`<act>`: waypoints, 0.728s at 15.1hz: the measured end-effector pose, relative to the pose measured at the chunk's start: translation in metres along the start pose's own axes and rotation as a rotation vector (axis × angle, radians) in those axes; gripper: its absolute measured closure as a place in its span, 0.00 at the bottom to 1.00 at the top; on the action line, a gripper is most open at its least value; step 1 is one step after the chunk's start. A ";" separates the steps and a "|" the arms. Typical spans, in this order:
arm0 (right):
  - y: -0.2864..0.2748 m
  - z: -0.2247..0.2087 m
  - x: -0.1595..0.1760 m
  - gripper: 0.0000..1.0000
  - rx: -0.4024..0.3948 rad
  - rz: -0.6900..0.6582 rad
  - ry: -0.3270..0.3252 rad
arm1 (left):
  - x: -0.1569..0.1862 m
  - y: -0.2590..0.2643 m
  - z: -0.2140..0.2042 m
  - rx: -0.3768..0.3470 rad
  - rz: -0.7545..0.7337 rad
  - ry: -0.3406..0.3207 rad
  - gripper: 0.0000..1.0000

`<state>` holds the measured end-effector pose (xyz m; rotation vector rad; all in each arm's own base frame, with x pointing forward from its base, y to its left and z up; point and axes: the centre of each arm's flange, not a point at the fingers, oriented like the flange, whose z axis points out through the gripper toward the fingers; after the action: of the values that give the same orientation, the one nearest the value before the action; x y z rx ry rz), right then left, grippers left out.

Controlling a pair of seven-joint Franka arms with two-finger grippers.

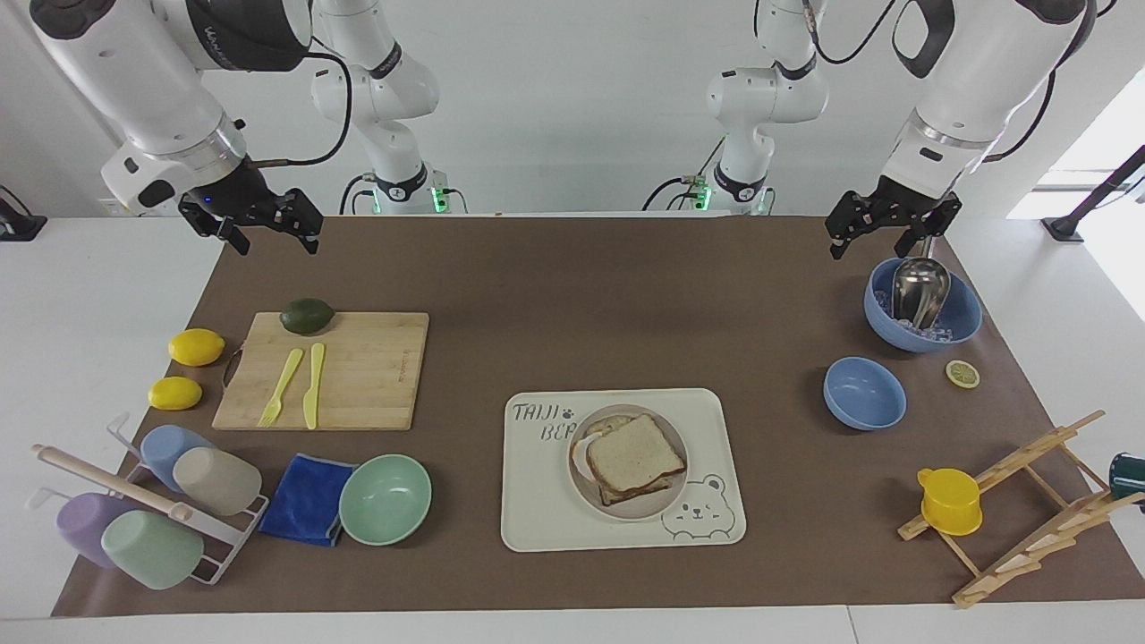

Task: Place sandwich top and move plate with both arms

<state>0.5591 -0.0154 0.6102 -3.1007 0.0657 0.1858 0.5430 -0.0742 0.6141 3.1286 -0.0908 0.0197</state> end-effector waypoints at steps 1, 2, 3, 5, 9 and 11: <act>0.000 0.000 0.000 0.00 0.000 0.000 0.000 | 0.000 0.001 0.001 0.000 0.002 -0.005 0.00; 0.000 0.000 0.000 0.00 0.000 0.000 0.000 | 0.000 0.001 0.001 0.001 0.003 -0.006 0.00; 0.000 0.000 0.000 0.00 0.000 0.000 0.000 | 0.000 0.001 0.002 0.001 0.003 -0.007 0.00; 0.000 0.000 0.000 0.00 0.000 0.000 0.000 | 0.000 0.001 0.003 0.001 0.002 -0.009 0.00; 0.000 0.000 0.000 0.00 0.000 0.001 0.000 | 0.000 0.001 0.004 0.001 0.002 -0.017 0.00; 0.001 0.000 0.000 0.00 0.000 0.002 0.000 | -0.003 0.001 0.006 0.003 0.002 -0.046 0.00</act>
<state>0.5591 -0.0163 0.6102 -3.1006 0.0681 0.1858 0.5399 -0.0748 0.6078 3.1329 -0.0947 -0.0518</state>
